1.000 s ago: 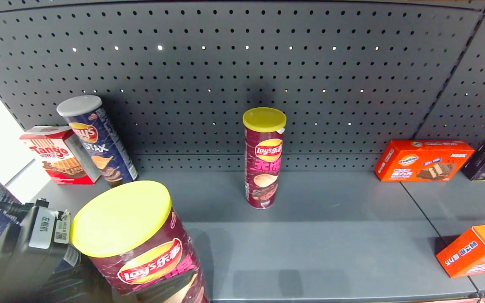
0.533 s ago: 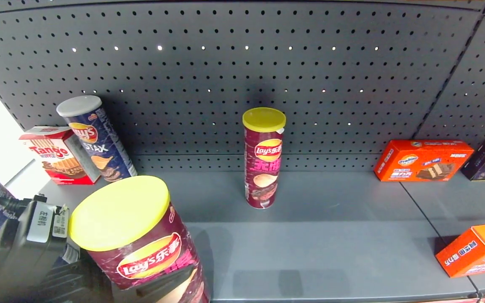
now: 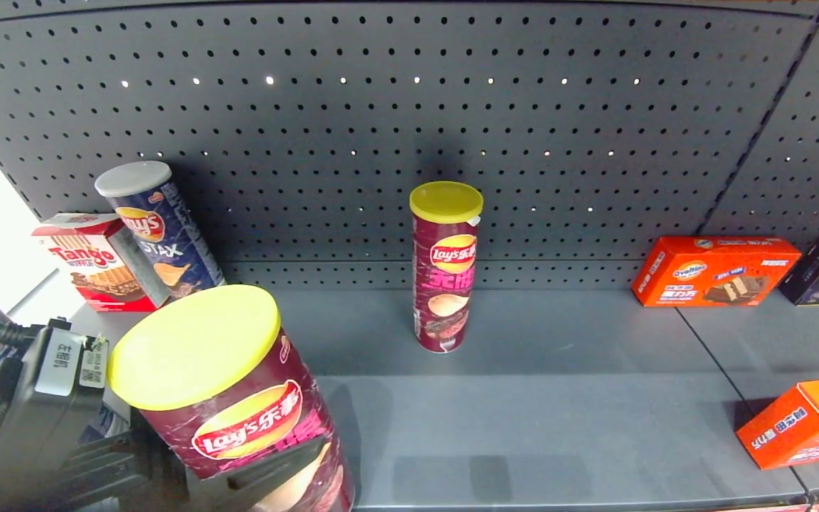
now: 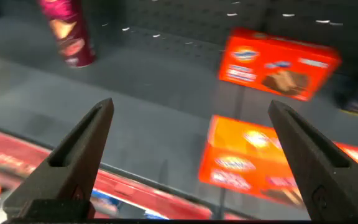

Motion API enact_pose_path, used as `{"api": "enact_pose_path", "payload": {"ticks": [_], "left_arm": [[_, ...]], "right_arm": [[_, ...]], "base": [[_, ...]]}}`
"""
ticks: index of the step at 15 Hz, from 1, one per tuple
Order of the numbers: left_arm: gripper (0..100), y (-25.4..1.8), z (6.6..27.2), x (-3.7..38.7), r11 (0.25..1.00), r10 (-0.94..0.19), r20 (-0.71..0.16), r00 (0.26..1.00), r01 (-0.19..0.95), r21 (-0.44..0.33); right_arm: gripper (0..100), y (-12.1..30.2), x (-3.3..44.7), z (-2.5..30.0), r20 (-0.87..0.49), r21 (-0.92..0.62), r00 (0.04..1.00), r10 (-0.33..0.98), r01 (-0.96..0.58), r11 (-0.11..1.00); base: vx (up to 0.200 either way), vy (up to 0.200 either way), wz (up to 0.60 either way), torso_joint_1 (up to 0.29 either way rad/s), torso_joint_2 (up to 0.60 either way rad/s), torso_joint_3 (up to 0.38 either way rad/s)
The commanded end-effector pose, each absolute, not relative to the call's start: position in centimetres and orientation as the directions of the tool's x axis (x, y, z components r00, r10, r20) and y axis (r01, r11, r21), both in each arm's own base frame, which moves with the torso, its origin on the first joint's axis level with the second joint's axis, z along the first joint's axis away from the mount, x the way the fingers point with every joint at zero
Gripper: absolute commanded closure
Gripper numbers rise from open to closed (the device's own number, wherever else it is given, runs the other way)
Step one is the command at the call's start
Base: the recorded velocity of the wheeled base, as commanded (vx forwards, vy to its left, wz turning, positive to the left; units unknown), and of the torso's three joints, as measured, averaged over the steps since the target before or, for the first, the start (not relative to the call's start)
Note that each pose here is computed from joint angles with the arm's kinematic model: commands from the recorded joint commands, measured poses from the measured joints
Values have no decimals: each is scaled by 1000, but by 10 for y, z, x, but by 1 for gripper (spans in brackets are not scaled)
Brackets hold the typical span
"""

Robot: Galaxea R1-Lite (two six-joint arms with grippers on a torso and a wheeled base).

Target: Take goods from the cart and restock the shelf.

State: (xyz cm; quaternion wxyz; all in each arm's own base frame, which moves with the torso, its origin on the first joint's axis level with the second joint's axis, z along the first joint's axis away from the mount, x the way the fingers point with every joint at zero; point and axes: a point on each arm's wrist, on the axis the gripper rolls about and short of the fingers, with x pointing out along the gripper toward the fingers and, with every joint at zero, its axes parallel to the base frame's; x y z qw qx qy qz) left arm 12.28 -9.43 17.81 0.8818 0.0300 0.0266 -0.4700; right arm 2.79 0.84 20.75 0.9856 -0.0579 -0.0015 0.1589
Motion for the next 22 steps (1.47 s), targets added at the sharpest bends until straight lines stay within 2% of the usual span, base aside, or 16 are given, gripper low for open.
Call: {"api": "enact_pose_path", "payload": {"ticks": [1, 8, 11, 14, 17, 19, 22], "left_arm": [[100, -95, 180, 123, 557, -828, -66, 557, 830, 28], [100, -95, 180, 123, 557, -827, -68, 557, 830, 25], [100, -95, 181, 124, 560, -826, -64, 560, 828, 27], [100, -96, 184, 125, 561, -825, -56, 562, 827, 30], [100, -95, 185, 126, 568, -821, -53, 568, 823, 30], [100, -90, 185, 129, 599, -799, -54, 599, 801, 31], [100, -89, 185, 130, 602, -796, -53, 603, 798, 31]], "right_arm": [[0, 17, 54, 212, -106, -105, 924, 367, -378, 920], [0, 43, 107, 221, -161, -81, 842, 515, -531, 843], [0, 56, 137, 221, -136, -78, 811, 569, -581, 810], [0, 72, 170, 226, -114, -71, 725, 679, -688, 722], [0, 83, 193, 227, -86, -63, 579, 811, -815, 576], [0, 93, 214, 222, -60, -79, 539, 840, -841, 535], [0, 105, 242, 212, -17, -147, 462, 887, -879, 455]], "base": [[0, 0, 0, 0, 0, 0], [0, 0, 0, 0, 0, 0], [0, 0, 0, 0, 0, 0], [0, 0, 0, 0, 0, 0], [0, 0, 0, 0, 0, 0], [0, 0, 0, 0, 0, 0], [0, 0, 0, 0, 0, 0]]}}
